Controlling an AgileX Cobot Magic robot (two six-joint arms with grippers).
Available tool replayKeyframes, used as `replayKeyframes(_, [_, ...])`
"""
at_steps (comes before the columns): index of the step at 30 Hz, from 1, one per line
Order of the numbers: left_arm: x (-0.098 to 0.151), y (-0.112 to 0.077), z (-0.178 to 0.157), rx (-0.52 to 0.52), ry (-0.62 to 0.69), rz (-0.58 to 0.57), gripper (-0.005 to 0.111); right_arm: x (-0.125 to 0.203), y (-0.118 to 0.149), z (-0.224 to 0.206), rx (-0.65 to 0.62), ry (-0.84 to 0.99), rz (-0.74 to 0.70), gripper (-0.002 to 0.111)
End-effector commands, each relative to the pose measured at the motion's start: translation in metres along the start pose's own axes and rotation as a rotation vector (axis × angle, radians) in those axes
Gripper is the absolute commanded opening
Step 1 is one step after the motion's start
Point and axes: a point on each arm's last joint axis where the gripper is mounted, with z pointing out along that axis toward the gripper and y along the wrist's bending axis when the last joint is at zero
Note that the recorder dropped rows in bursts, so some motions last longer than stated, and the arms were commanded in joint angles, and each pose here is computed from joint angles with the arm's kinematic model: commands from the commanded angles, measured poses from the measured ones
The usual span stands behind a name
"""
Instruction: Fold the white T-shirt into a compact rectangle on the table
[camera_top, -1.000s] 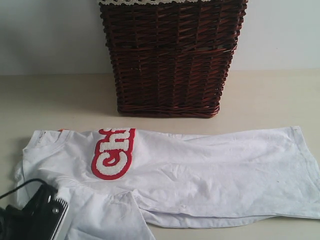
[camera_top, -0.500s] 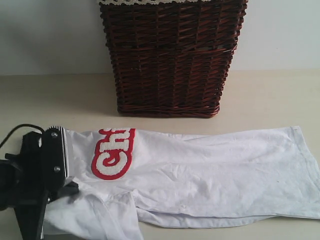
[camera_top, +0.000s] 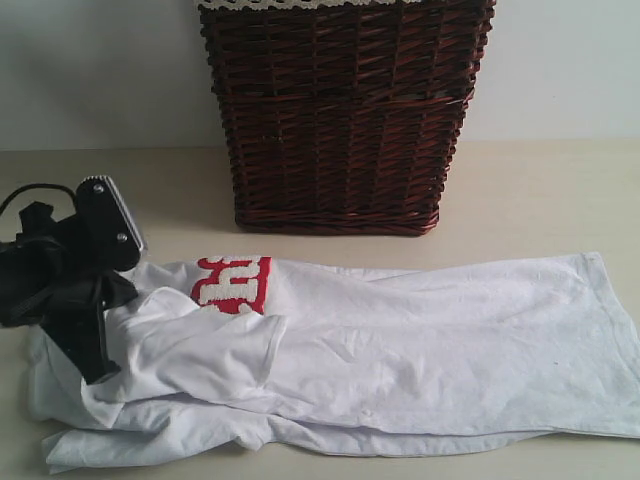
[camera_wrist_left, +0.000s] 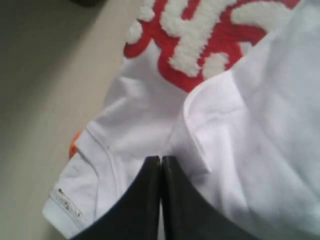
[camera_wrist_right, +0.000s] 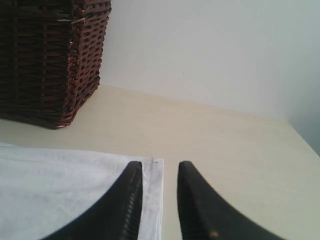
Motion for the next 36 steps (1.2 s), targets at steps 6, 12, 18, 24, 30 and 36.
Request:
replayKeyframes(6, [-0.012, 0.015, 0.030, -0.009, 0.016, -0.049, 0.000, 0.000, -0.001, 0.000, 0.009, -0.005, 0.001, 0.025])
replayKeyframes(12, [-0.001, 0.012, 0.049, -0.024, 0.076, -0.095, 0.000, 0.000, -0.001, 0.000, 0.009, -0.005, 0.001, 0.025])
replayKeyframes(18, [0.007, 0.019, 0.050, -0.071, 0.101, -0.252, 0.000, 0.000, -0.001, 0.000, 0.009, -0.005, 0.001, 0.025])
replayKeyframes(24, [0.021, 0.037, 0.043, -0.122, 0.115, -0.353, 0.000, 0.000, -0.001, 0.000, 0.009, -0.005, 0.001, 0.025])
replayKeyframes(30, [0.025, 0.038, 0.043, -0.108, 0.125, -0.287, 0.000, 0.000, -0.001, 0.000, 0.009, -0.005, 0.001, 0.025])
replayKeyframes(36, [0.026, 0.040, 0.042, -0.134, 0.129, -0.308, 0.004, 0.000, -0.001, 0.000, 0.009, -0.005, 0.001, 0.025])
